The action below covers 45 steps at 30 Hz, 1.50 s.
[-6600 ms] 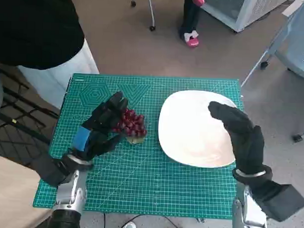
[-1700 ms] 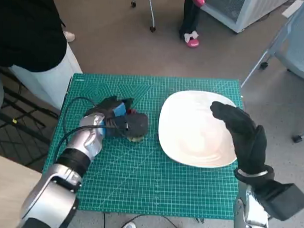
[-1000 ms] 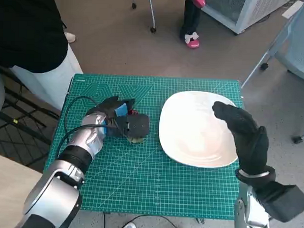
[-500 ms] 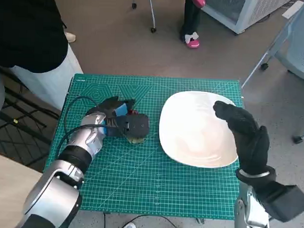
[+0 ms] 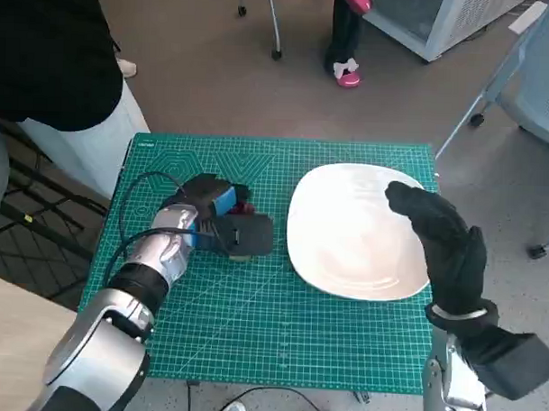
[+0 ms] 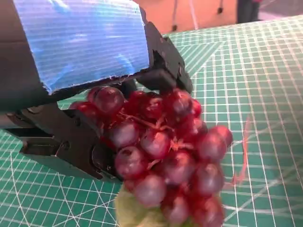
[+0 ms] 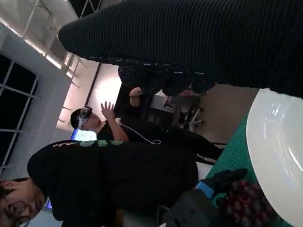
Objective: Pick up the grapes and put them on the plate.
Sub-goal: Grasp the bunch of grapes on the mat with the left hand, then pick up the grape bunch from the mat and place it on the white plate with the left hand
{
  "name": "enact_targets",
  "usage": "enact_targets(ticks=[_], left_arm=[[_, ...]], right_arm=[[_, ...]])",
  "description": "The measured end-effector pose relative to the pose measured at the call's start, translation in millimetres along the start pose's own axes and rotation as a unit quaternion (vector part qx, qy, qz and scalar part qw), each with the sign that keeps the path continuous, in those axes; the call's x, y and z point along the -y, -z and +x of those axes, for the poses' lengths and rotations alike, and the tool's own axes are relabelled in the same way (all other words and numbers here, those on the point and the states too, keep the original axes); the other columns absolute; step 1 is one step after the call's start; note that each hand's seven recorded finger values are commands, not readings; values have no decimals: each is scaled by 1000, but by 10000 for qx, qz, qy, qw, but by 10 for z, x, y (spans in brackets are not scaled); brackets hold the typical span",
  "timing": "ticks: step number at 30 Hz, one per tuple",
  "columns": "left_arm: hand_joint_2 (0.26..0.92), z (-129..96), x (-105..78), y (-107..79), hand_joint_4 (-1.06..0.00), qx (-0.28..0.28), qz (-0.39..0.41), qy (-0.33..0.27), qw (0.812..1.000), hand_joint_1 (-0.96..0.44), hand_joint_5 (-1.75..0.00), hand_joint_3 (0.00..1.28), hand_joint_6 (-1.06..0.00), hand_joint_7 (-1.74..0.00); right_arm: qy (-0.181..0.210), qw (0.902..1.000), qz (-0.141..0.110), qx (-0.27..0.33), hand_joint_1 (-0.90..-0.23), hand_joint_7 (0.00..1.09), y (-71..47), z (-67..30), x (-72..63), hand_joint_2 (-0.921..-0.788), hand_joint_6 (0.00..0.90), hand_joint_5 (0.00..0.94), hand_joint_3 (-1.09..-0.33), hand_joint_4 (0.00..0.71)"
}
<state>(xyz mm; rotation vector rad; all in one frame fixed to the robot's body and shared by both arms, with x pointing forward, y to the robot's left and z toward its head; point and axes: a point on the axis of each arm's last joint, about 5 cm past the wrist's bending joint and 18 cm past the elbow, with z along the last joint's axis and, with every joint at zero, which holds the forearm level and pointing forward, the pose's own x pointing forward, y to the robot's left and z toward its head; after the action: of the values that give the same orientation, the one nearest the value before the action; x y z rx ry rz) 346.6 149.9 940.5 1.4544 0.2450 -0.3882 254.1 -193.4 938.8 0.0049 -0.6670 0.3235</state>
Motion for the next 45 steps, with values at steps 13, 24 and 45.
enact_targets(ticks=[13,24,45], left_arm=[[921,0,7,2,-434,-1,19,-60,10000,3,-1482,246,-488,-1254],[921,-1,0,10,-443,9,-15,-58,10000,2,-1475,246,-479,-1261],[921,-11,-38,45,-488,72,-116,-22,9999,2,-1457,265,-399,-1308]], right_arm=[[-2,10000,3,2,-624,446,0,1,-2,-921,6,0,-885,366],[-13,10000,10,2,-624,446,2,4,-7,-921,7,0,-884,364],[-44,10000,19,9,-625,448,2,15,-17,-921,5,0,-886,360]])
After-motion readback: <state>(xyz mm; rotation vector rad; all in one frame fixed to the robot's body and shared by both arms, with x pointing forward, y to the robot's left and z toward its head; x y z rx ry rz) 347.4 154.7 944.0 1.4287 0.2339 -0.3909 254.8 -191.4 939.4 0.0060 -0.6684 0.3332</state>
